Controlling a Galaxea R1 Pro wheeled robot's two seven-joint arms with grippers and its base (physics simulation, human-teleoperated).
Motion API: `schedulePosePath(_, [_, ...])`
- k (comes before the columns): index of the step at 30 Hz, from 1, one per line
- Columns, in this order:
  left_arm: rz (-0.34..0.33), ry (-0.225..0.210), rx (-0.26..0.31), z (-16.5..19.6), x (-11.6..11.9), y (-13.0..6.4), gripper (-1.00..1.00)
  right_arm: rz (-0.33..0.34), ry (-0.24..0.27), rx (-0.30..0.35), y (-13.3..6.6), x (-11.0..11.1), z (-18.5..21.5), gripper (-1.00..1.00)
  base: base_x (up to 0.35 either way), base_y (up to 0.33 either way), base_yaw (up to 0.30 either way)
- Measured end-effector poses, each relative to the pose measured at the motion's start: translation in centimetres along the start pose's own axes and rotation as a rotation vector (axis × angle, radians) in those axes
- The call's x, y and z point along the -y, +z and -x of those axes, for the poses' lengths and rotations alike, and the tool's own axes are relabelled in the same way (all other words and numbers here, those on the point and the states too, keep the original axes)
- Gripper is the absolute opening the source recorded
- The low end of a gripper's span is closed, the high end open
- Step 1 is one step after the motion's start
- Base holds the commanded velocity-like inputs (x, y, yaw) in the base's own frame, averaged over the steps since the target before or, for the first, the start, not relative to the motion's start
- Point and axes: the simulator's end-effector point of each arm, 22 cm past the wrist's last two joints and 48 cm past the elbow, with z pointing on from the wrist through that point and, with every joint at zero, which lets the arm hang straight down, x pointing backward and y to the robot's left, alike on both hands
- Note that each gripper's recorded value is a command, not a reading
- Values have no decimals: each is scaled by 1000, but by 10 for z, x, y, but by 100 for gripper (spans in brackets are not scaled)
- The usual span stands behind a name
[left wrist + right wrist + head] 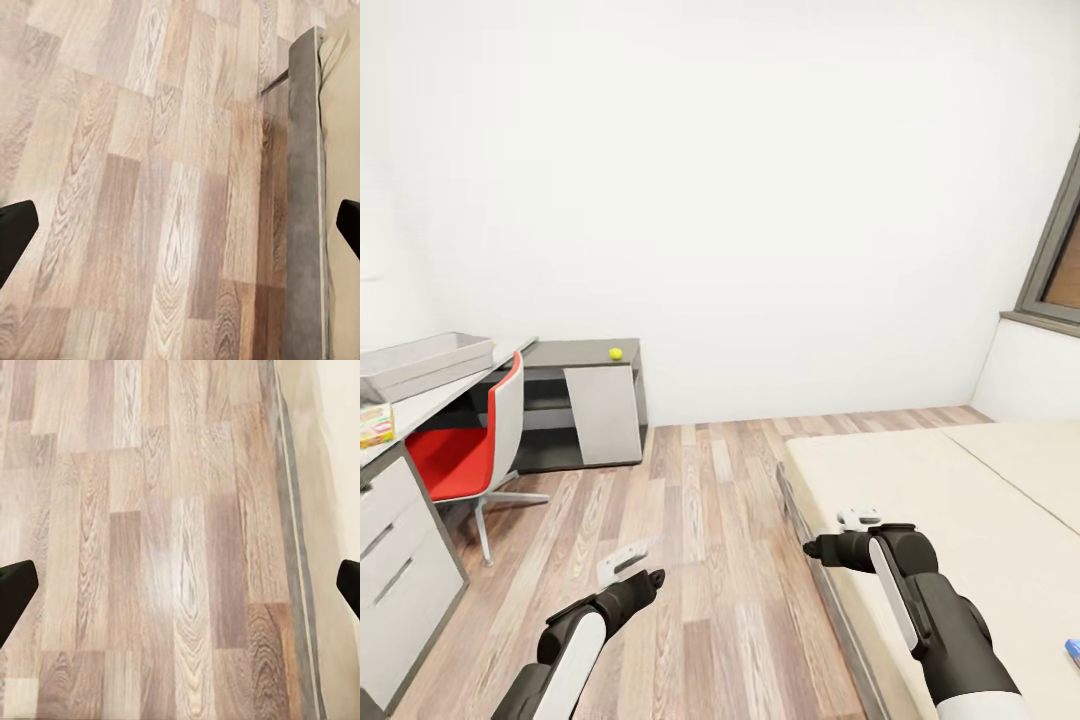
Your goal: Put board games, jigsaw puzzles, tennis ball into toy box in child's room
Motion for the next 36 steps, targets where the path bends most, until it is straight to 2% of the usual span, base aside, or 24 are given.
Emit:
schedulePosePath(13, [0, 0, 0, 0, 0, 0, 100, -1, 0, 0, 0, 0, 0, 100, -8, 0, 191])
schedulePosePath(28, [-2, 1, -1, 0, 1, 0, 100, -2, 0, 0, 0, 0, 0, 100, -5, 0, 34])
schedulePosePath(36, [-5, 2, 0, 0, 2, 0, 100, -1, 0, 0, 0, 0, 0, 100, -135, -41, 6])
